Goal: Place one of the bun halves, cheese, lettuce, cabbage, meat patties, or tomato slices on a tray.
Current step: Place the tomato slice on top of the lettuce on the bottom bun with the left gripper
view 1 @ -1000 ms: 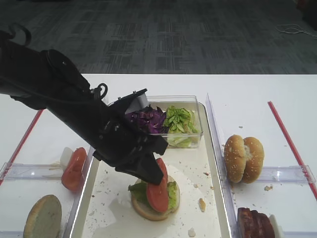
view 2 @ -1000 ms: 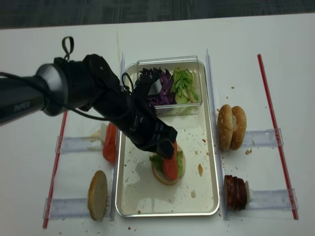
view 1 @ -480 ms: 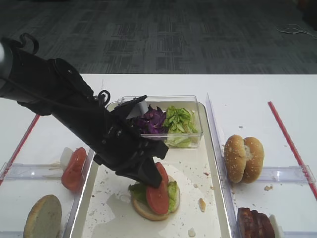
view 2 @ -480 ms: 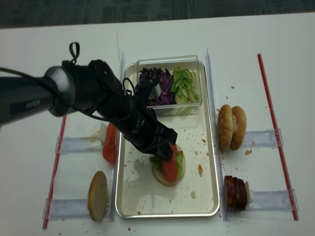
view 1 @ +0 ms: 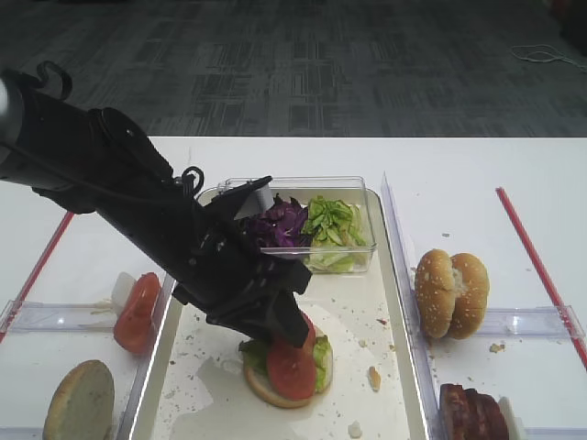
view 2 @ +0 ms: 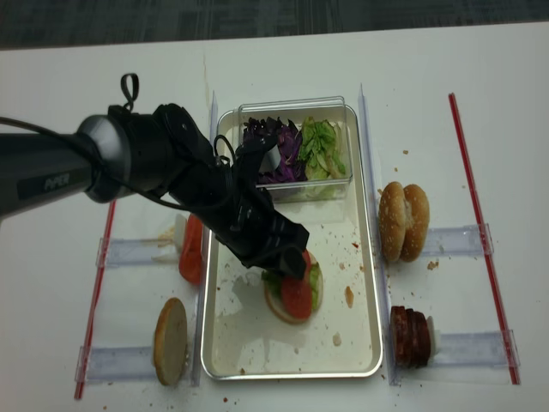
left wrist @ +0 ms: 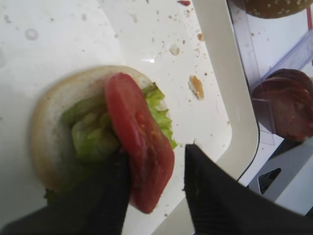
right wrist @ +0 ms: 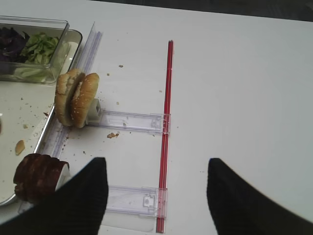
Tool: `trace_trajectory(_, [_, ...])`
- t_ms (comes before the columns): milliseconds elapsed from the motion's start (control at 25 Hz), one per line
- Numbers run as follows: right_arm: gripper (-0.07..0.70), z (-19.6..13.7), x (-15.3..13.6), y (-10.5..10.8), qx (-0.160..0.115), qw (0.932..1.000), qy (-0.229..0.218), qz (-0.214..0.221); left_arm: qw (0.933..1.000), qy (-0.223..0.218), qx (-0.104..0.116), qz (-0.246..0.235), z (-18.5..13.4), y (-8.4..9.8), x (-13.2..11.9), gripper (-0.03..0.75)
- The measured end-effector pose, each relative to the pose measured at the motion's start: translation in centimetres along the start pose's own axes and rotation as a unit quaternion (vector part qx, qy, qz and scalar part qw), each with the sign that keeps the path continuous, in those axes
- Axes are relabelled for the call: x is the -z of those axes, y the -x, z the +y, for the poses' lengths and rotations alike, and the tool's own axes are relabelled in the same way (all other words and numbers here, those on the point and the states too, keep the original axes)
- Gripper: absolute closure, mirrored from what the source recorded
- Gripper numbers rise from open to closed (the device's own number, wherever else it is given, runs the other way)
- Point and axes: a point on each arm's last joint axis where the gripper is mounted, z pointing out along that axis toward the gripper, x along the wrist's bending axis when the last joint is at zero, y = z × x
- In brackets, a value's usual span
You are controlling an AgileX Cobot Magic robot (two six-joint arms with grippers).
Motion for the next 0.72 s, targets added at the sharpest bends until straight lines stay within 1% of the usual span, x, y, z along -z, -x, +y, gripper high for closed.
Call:
trace_trajectory(160, [0.150,0.0,0.0,0.0,0.000,1.0000,0.000,0.000,1.0000,0.000,-0.002,0.004,0.0,-0.1,0.0,0.351])
trace_trajectory(320, [0.150,0.0,0.0,0.0,0.000,1.0000,0.000,0.000,0.9999,0.007,0.010,0.005,0.2,-0.8,0.6,0.298])
trace_trajectory(480, [0.150,0.0,0.0,0.0,0.000,1.0000,0.000,0.000,0.9997,0.011,0.021,0.005,0.4,-1.5,1.0,0.278])
trace_trajectory(720, [0.150,0.0,0.0,0.0,0.000,1.0000,0.000,0.000,0.9997,0.009,0.022,0.003,0.3,-1.5,1.1,0.273])
